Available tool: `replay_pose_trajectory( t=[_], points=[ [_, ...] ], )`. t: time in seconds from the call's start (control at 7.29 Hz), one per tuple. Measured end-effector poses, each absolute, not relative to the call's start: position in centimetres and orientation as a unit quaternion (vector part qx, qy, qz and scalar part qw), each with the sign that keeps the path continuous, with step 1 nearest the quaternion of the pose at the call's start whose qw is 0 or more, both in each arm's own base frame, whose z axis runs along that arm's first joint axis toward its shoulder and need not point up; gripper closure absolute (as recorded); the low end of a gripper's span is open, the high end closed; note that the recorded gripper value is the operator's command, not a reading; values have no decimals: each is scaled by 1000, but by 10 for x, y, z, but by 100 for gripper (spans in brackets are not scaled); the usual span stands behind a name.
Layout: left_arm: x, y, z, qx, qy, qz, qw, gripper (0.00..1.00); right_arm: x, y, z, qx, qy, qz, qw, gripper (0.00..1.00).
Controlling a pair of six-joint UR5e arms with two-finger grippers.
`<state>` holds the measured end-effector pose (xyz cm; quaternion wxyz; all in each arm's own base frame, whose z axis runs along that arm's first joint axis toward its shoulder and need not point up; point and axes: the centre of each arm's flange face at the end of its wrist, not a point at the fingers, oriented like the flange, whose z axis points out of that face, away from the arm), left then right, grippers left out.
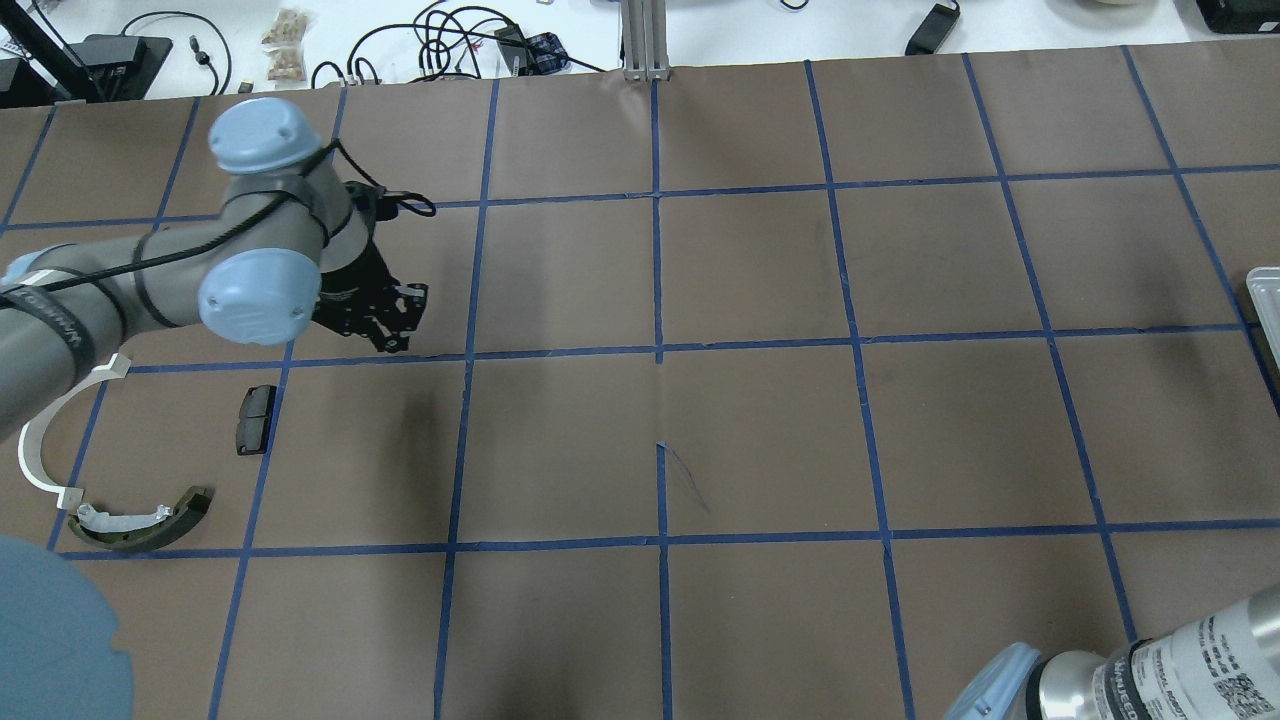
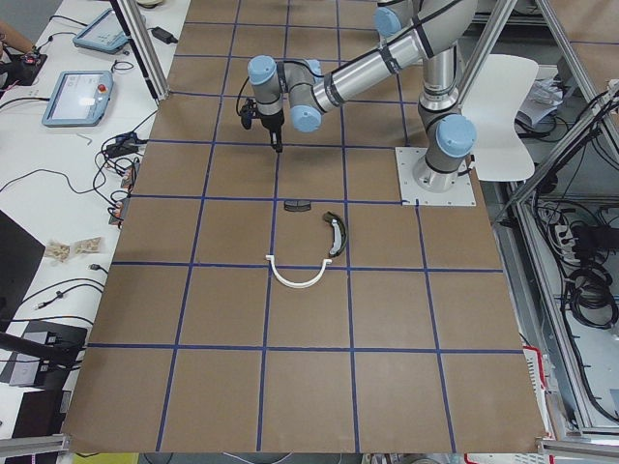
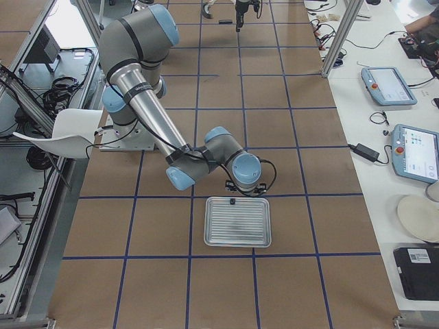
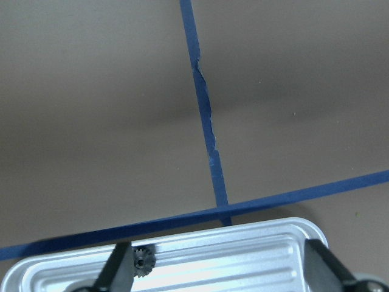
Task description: Place bearing gear from tray to pile
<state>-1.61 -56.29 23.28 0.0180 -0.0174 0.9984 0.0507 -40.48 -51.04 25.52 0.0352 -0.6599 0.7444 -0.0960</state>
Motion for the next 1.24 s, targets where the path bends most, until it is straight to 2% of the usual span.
replay_pose_trajectory(
  t=[0.41, 0.55, 0.69, 1.1, 1.24],
  points=[
    [133, -548, 225, 21, 998, 61, 18, 100, -408, -508, 243, -698, 708, -100, 39, 0],
    [168, -542, 218, 28, 998, 59, 16, 54, -410, -508, 237, -704, 702, -102, 42, 0],
    [186, -538, 211, 30, 998, 61, 14, 1, -411, -508, 228, -710, 695, -103, 48, 0],
    [195, -536, 209, 29, 997, 65, 13, 0, -415, -505, 185, -711, 692, -91, 83, 1],
    [189, -538, 220, 26, 997, 66, 14, 0, -417, -503, 179, -710, 694, -80, 89, 4]
  ],
)
